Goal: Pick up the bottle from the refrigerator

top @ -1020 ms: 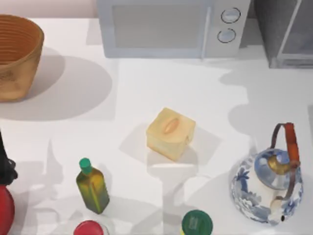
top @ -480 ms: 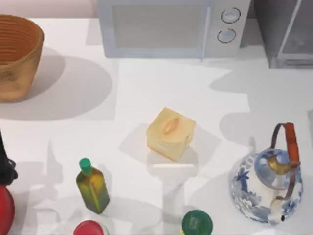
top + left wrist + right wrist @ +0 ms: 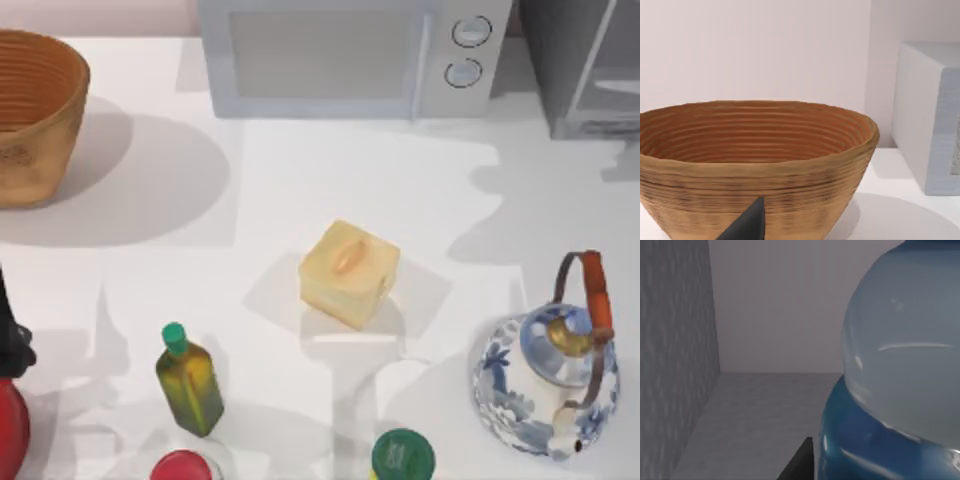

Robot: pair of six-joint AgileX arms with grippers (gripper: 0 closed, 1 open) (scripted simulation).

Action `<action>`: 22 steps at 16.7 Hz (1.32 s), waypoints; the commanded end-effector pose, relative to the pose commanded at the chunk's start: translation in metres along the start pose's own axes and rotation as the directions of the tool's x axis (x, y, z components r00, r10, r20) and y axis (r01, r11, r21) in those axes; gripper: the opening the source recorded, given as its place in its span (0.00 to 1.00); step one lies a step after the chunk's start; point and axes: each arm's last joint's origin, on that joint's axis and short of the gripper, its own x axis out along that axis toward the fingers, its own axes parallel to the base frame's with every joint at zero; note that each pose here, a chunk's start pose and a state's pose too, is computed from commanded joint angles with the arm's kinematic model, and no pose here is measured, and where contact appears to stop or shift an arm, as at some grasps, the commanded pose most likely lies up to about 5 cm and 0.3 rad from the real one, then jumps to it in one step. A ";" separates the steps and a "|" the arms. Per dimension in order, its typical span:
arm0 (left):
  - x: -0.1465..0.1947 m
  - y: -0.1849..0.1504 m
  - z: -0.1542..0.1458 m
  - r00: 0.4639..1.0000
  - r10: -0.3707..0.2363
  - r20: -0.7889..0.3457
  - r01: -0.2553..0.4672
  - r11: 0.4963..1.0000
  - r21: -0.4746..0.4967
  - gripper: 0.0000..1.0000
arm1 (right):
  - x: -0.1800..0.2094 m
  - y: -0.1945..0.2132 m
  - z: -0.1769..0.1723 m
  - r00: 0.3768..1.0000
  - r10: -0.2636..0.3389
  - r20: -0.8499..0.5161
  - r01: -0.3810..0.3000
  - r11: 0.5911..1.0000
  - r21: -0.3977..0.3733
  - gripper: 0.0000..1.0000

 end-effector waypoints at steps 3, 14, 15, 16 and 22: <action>0.000 0.000 0.000 1.000 0.000 0.000 0.000 1.000 0.000 1.00 | -0.003 0.000 0.001 1.000 0.000 0.005 0.000 1.000 -0.001 0.00; 0.000 0.000 0.000 1.000 0.000 0.000 0.000 1.000 0.000 1.00 | -0.050 0.024 0.048 1.000 0.009 0.005 -0.009 1.000 -0.001 0.00; 0.000 0.000 0.000 1.000 0.000 0.000 0.000 1.000 0.000 1.00 | -0.063 0.029 0.056 1.000 0.008 0.005 -0.008 1.000 -0.001 0.00; 0.000 0.000 0.000 1.000 0.000 0.000 0.000 1.000 0.000 1.00 | -0.079 0.033 0.063 1.000 0.006 0.007 -0.006 1.000 0.000 0.00; 0.000 0.000 0.000 1.000 0.000 0.000 0.000 1.000 0.000 1.00 | -0.181 0.058 0.070 1.000 0.005 0.022 -0.005 1.000 0.004 0.00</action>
